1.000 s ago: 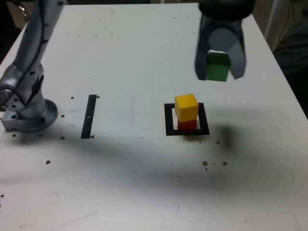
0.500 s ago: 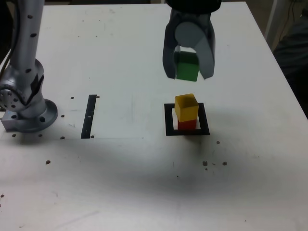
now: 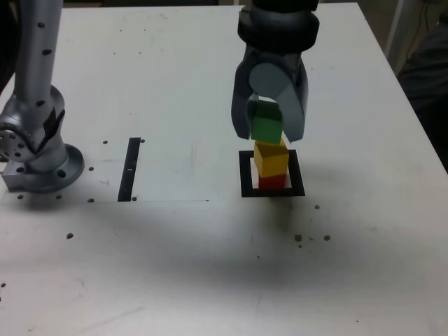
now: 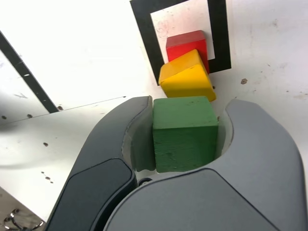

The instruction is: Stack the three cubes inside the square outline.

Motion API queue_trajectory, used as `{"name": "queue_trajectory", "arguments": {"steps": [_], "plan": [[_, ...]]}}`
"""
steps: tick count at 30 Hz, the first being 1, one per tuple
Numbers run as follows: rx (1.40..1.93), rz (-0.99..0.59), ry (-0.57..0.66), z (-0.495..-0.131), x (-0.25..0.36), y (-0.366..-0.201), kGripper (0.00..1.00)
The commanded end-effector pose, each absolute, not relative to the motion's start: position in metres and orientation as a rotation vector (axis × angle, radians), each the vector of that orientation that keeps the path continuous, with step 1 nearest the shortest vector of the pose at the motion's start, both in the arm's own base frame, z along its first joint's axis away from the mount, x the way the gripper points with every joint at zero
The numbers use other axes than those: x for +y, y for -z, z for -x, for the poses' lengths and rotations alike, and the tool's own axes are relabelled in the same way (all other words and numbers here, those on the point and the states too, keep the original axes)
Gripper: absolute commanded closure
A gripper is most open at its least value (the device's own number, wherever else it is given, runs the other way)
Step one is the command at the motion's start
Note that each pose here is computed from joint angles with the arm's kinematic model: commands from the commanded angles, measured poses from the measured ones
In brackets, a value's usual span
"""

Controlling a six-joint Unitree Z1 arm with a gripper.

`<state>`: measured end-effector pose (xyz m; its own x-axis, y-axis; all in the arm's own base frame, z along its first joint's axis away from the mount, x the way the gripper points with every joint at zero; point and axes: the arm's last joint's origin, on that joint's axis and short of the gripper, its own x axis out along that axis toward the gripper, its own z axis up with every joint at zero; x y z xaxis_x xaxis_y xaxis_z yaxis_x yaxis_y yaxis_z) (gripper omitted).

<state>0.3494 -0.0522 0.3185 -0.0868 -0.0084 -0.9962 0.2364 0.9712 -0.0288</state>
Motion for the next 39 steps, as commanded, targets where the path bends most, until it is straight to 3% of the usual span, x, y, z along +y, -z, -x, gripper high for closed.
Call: {"name": "queue_trajectory", "arguments": {"steps": [1, 16, 18, 22, 24, 39], "plan": [[1.647, -0.174, 0.212, -0.351, -0.053, -0.316, 0.74], [1.658, -0.176, 0.222, -0.364, -0.056, -0.301, 0.72], [1.659, -0.178, 0.224, -0.364, -0.055, -0.3, 0.6], [1.661, -0.182, 0.226, -0.363, -0.055, -0.299, 0.2], [1.664, -0.181, 0.227, -0.363, -0.054, -0.298, 0.07], [1.688, -0.172, 0.216, -0.359, -0.047, -0.295, 0.02]]}}
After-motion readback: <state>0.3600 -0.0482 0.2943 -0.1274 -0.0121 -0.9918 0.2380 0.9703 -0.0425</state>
